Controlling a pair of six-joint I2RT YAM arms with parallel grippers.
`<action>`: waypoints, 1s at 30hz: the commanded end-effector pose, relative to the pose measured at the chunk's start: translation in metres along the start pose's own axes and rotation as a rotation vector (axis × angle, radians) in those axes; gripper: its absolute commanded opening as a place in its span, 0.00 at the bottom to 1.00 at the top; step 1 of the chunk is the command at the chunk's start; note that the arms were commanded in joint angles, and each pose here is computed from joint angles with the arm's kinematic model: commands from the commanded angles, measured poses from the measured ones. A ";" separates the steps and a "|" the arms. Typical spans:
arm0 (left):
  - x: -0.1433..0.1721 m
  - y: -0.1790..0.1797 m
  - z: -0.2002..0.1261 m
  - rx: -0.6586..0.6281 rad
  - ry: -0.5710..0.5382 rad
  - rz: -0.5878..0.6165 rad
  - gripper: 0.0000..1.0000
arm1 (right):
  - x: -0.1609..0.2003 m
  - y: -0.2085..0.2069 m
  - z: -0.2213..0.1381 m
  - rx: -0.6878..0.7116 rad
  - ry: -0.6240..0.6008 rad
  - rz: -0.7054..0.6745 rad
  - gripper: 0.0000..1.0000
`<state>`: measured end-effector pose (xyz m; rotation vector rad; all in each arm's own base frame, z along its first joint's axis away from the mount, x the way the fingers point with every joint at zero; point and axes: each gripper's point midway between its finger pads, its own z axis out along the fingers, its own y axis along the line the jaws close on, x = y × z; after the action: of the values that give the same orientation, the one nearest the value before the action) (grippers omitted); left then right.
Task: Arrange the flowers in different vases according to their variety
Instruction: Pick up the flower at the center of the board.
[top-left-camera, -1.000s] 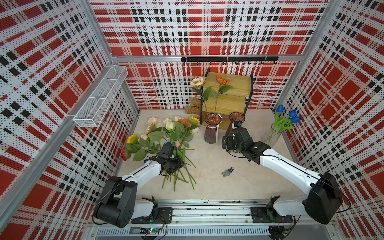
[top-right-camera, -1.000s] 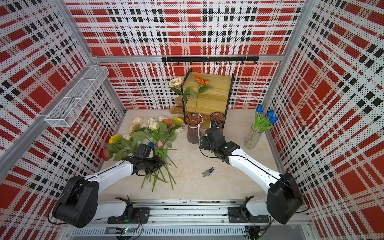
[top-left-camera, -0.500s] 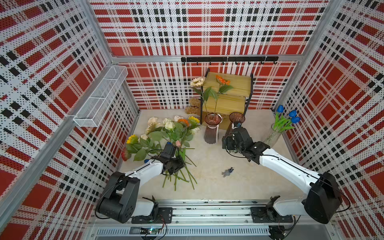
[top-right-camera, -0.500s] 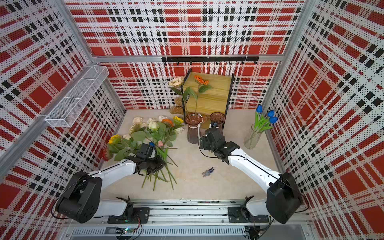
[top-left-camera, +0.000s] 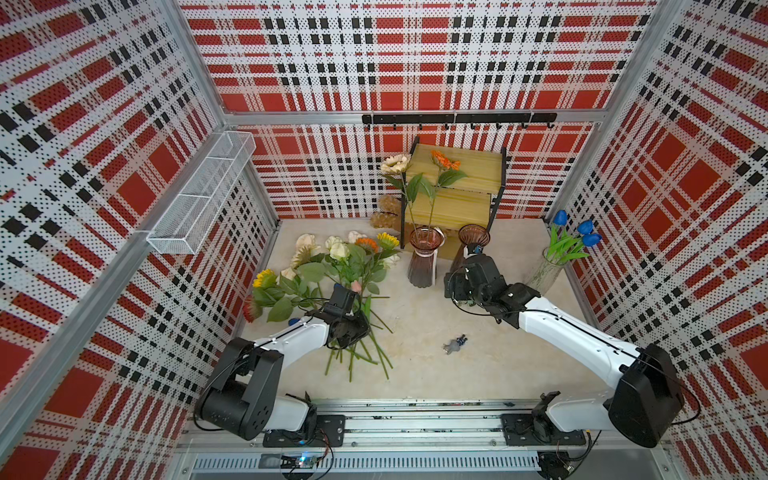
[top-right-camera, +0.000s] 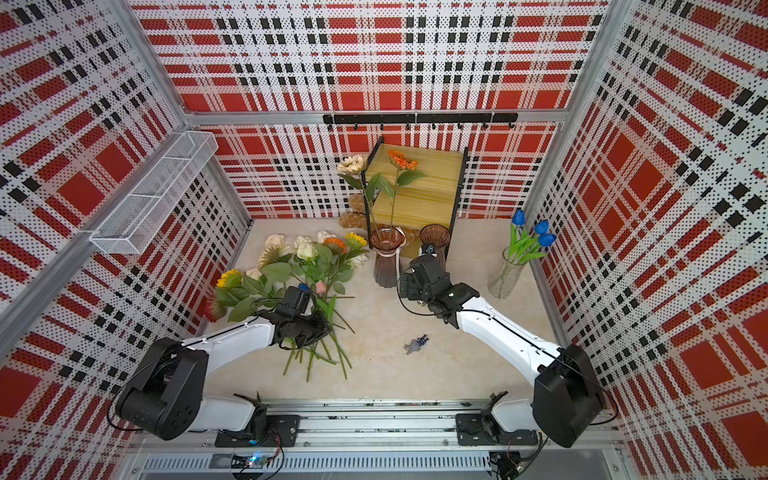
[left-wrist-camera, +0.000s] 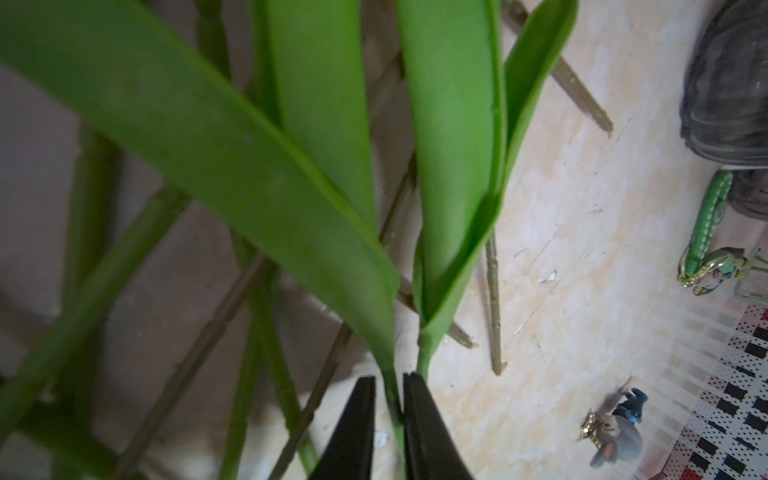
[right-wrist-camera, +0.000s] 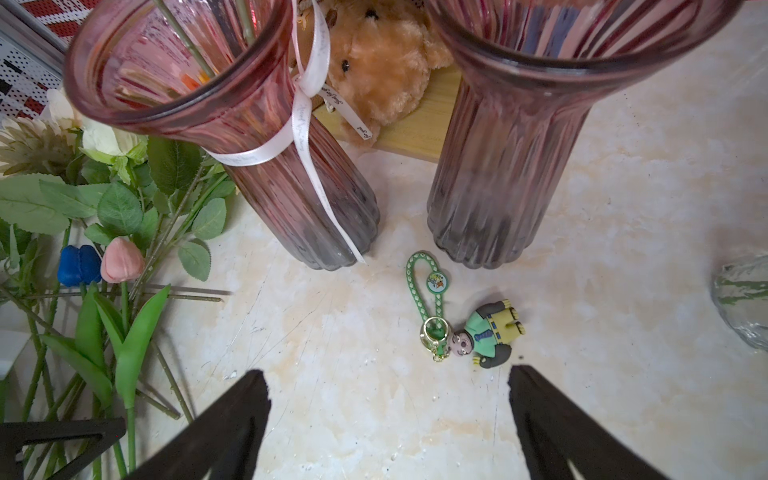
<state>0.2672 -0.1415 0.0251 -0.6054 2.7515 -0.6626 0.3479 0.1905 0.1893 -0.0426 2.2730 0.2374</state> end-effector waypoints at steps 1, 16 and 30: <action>-0.008 -0.007 -0.001 0.006 -0.023 0.018 0.13 | -0.010 0.004 -0.004 -0.007 -0.024 0.011 0.95; -0.039 -0.048 -0.067 0.088 -0.163 0.051 0.00 | 0.010 0.077 -0.001 -0.323 0.100 -0.103 0.96; -0.064 -0.130 -0.144 0.293 -0.362 0.327 0.00 | 0.040 0.213 -0.030 -0.816 0.283 -0.233 0.93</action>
<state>0.3210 -0.1562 0.2009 -0.2902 2.3398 -0.7511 0.2872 0.3775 0.2011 -0.7105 2.3011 0.9670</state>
